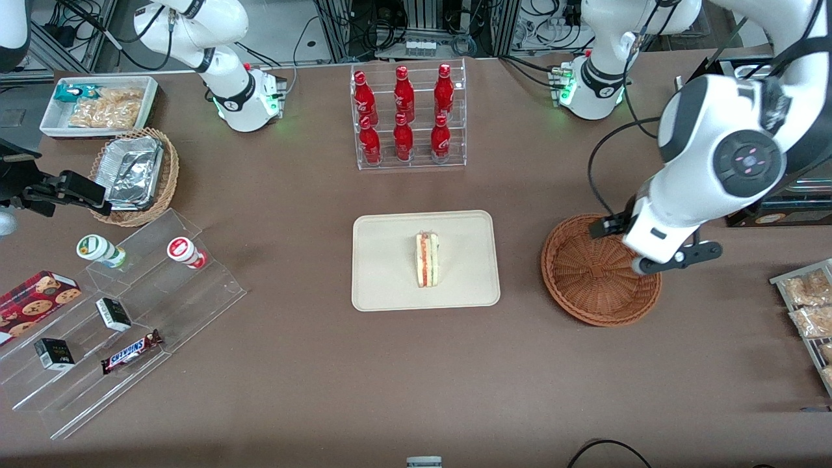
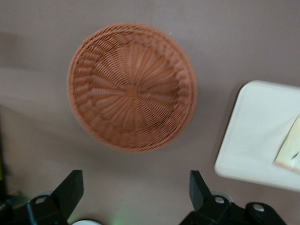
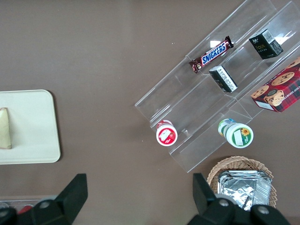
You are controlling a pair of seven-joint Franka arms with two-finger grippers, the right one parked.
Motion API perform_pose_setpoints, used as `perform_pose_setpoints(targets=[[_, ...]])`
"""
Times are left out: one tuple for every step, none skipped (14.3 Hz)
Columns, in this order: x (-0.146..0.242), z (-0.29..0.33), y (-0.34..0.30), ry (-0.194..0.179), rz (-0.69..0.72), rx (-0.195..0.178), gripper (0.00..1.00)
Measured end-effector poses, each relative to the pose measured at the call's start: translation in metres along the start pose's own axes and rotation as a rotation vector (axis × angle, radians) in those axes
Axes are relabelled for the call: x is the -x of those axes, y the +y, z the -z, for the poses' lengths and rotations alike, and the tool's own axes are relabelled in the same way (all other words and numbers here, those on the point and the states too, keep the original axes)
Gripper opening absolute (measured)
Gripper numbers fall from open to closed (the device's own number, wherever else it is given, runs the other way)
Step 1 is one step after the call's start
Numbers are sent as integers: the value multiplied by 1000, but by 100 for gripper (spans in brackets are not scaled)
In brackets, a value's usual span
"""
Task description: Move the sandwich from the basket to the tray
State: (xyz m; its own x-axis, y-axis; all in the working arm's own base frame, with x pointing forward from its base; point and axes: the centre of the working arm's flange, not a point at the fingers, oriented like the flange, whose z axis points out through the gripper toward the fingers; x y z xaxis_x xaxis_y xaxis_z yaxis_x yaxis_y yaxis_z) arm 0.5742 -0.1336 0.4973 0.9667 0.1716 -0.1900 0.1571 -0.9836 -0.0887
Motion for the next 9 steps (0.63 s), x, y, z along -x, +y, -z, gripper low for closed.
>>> perform_pose_setpoints(targets=[[5,8,-13,-5,-32,2,100],[11,17,-25,-6,-65,5,100],[18,26,-36,-6,-98,7,100],[24,36,-44,0,-127,9,100],[30,46,-52,9,-151,11,100],[35,54,-60,19,-172,13,100],[38,61,-67,31,-194,16,100],[41,66,-74,42,-208,18,100],[43,72,-80,53,-214,20,100]])
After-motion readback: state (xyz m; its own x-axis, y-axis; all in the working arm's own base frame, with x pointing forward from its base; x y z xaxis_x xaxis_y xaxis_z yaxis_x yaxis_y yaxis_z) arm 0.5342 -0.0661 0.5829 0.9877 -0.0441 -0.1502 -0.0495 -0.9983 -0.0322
